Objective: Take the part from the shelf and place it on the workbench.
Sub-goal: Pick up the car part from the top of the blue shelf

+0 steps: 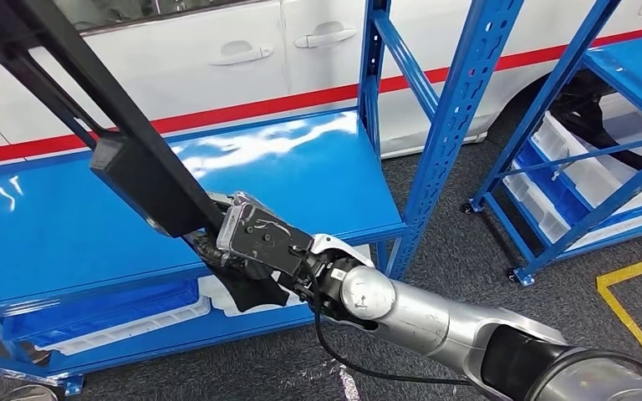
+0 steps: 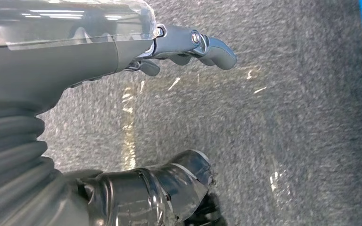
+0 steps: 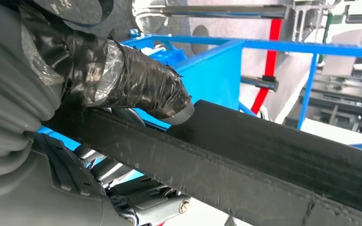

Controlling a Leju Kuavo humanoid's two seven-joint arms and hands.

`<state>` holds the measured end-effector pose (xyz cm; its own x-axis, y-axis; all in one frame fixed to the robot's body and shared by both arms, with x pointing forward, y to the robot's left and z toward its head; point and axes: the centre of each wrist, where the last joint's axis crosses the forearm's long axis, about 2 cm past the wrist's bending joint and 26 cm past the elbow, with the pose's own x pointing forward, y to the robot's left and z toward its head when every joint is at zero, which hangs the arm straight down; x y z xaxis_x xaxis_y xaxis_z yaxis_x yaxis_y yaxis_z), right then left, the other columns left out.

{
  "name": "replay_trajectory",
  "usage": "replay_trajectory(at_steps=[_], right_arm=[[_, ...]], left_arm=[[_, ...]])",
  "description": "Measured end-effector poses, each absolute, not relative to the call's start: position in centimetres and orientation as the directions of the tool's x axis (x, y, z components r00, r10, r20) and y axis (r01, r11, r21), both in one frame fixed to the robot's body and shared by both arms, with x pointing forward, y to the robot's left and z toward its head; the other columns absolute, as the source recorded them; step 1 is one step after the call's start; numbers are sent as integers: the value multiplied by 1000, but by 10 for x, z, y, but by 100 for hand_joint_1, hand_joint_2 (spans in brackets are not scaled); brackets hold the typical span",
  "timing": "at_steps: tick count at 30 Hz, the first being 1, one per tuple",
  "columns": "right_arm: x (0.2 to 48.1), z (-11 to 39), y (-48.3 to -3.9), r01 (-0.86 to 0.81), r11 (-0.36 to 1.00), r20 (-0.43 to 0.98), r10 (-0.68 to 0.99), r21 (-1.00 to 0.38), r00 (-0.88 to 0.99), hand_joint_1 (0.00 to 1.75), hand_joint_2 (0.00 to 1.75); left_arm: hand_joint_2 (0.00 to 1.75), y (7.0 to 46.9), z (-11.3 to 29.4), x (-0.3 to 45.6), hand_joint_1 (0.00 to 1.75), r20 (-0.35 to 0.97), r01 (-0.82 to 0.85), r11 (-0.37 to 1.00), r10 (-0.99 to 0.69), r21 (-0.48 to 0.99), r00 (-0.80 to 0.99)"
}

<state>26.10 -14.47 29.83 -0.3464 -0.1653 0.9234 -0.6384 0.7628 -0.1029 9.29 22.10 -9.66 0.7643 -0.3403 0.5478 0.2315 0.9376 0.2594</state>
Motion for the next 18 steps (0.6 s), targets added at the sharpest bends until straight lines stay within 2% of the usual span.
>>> replay_trajectory(at_steps=[18], right_arm=[[259, 294, -145, -634, 763, 920, -151, -124, -362, 175, 175]], left_arm=[[175, 218, -96, 94, 0, 550, 235, 939, -338, 251, 764]])
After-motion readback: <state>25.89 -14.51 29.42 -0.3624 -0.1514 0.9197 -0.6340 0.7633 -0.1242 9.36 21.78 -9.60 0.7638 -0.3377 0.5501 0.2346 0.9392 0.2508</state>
